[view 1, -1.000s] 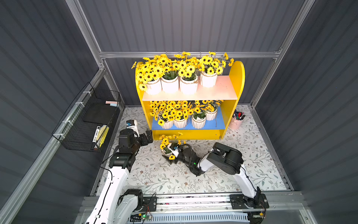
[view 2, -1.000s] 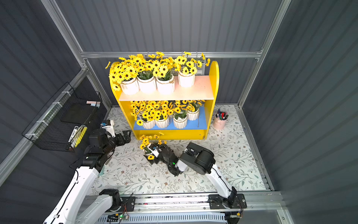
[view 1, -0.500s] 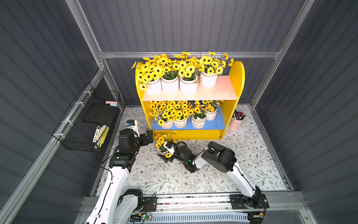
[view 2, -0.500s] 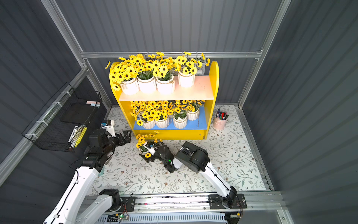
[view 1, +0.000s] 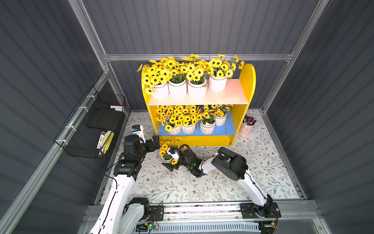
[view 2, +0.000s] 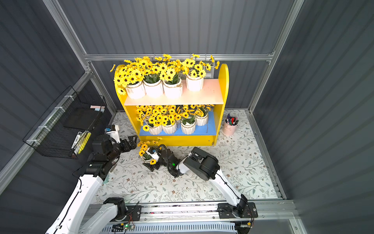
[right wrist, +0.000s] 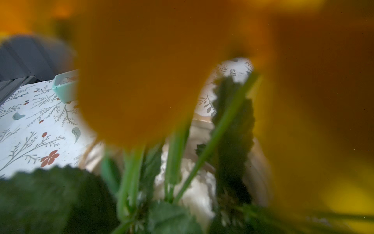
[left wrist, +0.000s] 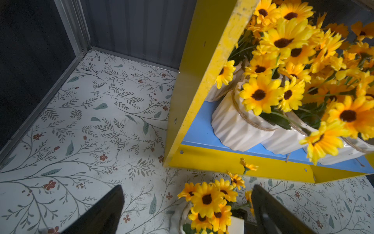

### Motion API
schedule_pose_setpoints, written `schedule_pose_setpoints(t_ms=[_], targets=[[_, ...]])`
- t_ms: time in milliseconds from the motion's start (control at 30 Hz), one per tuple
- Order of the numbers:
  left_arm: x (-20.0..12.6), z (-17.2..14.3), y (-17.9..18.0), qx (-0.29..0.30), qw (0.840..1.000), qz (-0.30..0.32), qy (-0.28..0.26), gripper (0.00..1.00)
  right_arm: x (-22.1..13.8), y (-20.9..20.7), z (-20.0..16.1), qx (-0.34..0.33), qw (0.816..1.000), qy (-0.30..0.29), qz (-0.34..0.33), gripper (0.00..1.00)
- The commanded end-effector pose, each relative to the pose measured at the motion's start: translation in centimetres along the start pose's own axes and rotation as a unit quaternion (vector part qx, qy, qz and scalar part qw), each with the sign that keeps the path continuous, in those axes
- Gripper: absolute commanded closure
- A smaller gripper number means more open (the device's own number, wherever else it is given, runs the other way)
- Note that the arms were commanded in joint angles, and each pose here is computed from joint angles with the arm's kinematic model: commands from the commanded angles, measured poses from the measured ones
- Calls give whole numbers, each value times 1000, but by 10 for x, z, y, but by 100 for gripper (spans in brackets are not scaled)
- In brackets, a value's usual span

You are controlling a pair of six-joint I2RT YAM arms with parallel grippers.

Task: Take the sunflower pots off the shelves
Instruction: Place the sunflower pot at the center of the board.

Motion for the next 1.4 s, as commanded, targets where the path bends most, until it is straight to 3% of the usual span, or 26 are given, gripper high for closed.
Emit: schedule_pose_setpoints(t_ms=[0, 133, 300, 433, 600, 767, 1100, 1367], targets=[[-5, 4, -1, 7, 1000, -4, -13, 1, -14, 3, 6, -11, 1000, 15, -13, 1], [-5, 5, -2, 6, 1000, -6, -15, 1, -25, 2, 4, -26, 999, 25, -23, 1], [-7, 7, -4, 6, 1000, -12, -19, 0, -32, 16, 9, -28, 999, 35, 18, 1], [-8, 6, -4, 6, 1000, -13, -19, 1, -41, 14, 14, -43, 999, 18, 5, 1], [-7, 6, -5, 5, 1000, -18, -18, 1, -47, 13, 10, -42, 998, 43, 1, 1], [-7, 7, -6, 5, 1000, -20, -17, 1, -61, 7, 14, -14, 993, 111, 25, 1], [-7, 8, -8, 5, 999, -26, -18, 1, -74, 19, 12, -16, 981, 182, 60, 1], [-8, 11, -8, 5, 999, -26, -24, 1, -80, 22, 32, -36, 985, 157, 54, 1]])
Point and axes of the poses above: each gripper's point midway between its finger pads, its own x axis out along the fingers, its own y axis along the line the jaws close on, z = x × y, the point moved 2 cm from there along -x, back along the fingers, and after that the axes turned 14 degrees about x, right-handed, at the moved point
